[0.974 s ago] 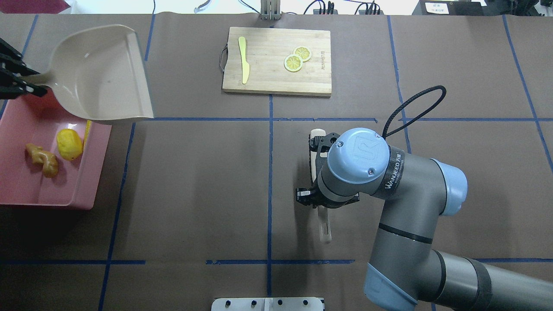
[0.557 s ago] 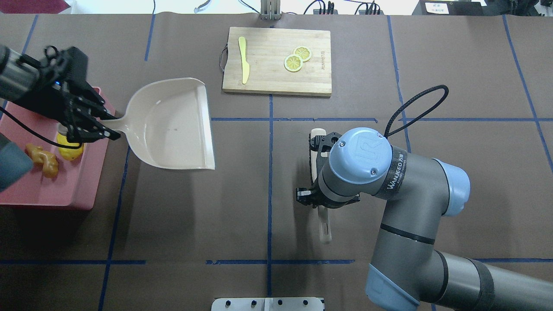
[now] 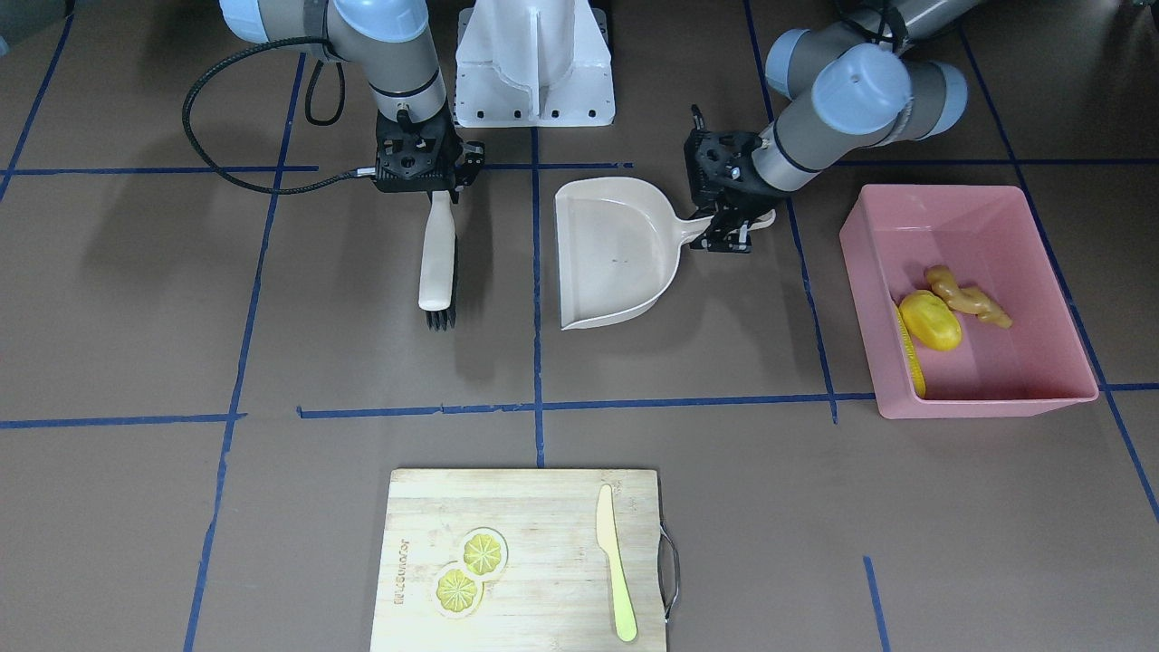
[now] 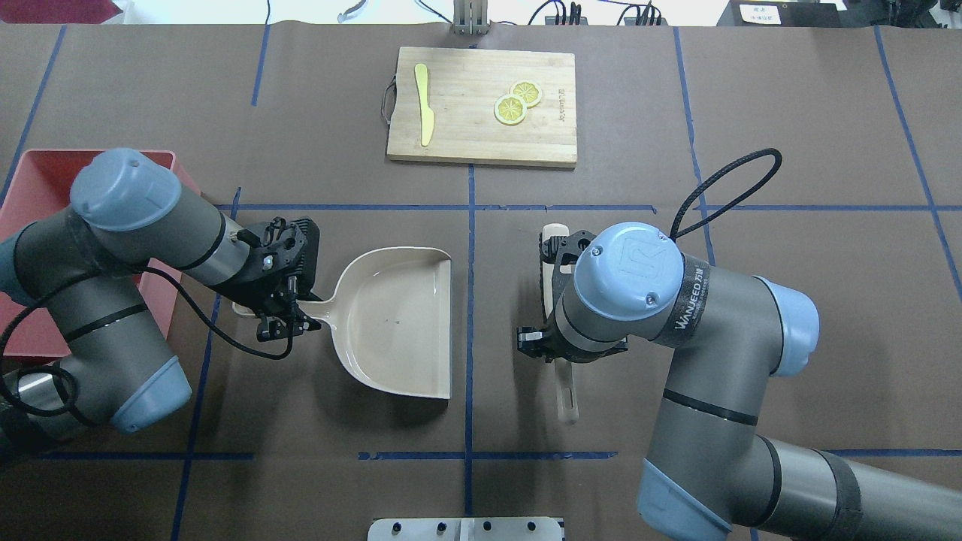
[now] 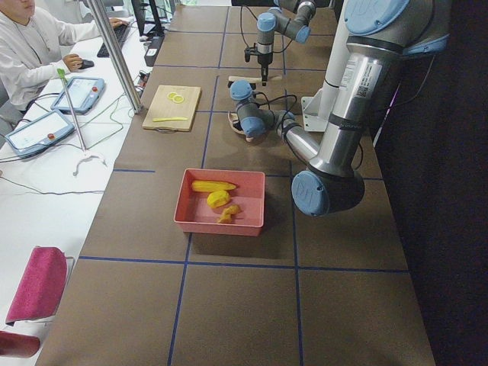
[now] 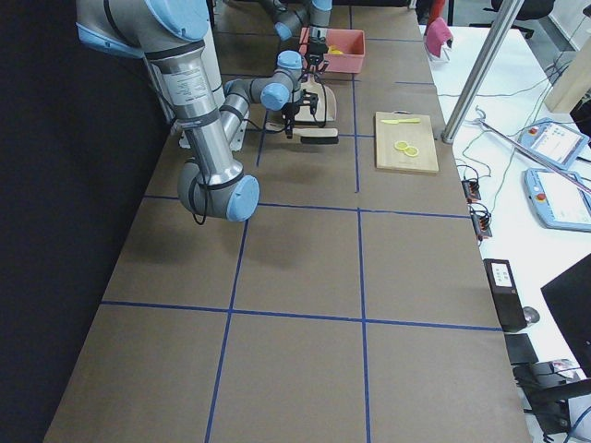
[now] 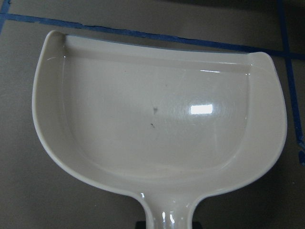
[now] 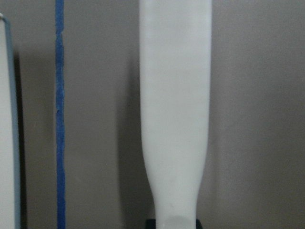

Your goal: Sweep and dump trash into bin

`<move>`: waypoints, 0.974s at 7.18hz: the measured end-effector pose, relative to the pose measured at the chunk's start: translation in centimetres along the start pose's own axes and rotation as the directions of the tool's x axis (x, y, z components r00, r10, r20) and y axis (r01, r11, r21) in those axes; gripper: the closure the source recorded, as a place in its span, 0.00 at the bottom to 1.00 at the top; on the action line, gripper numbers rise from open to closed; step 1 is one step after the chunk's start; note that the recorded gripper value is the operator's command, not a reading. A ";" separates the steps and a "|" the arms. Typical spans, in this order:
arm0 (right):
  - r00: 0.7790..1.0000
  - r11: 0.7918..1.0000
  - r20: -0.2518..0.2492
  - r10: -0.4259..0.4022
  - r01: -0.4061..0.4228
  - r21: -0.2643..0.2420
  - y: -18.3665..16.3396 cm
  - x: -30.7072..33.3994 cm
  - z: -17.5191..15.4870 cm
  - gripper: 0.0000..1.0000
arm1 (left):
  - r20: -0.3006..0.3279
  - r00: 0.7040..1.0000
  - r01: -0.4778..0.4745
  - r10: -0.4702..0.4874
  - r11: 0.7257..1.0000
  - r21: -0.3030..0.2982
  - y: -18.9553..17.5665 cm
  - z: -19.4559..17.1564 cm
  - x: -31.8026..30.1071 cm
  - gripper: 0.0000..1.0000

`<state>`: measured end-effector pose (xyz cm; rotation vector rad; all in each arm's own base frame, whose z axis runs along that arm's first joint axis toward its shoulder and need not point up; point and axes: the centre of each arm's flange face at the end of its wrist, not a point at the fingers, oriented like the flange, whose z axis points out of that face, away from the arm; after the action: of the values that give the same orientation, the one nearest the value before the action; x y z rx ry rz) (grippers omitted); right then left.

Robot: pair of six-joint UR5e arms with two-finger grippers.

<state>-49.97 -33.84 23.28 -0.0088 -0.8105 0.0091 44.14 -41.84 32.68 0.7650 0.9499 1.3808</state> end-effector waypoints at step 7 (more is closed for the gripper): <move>1.000 1.000 -0.002 0.000 0.000 -0.001 0.0 0.0 0.1 1.00 | 0.083 0.996 -0.037 0.030 0.996 0.077 -1.7 -2.7 -1.4 0.00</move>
<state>-50.04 -33.86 23.37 -0.0098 -0.8086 0.0092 42.59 -43.58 30.15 0.8933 0.9351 1.3374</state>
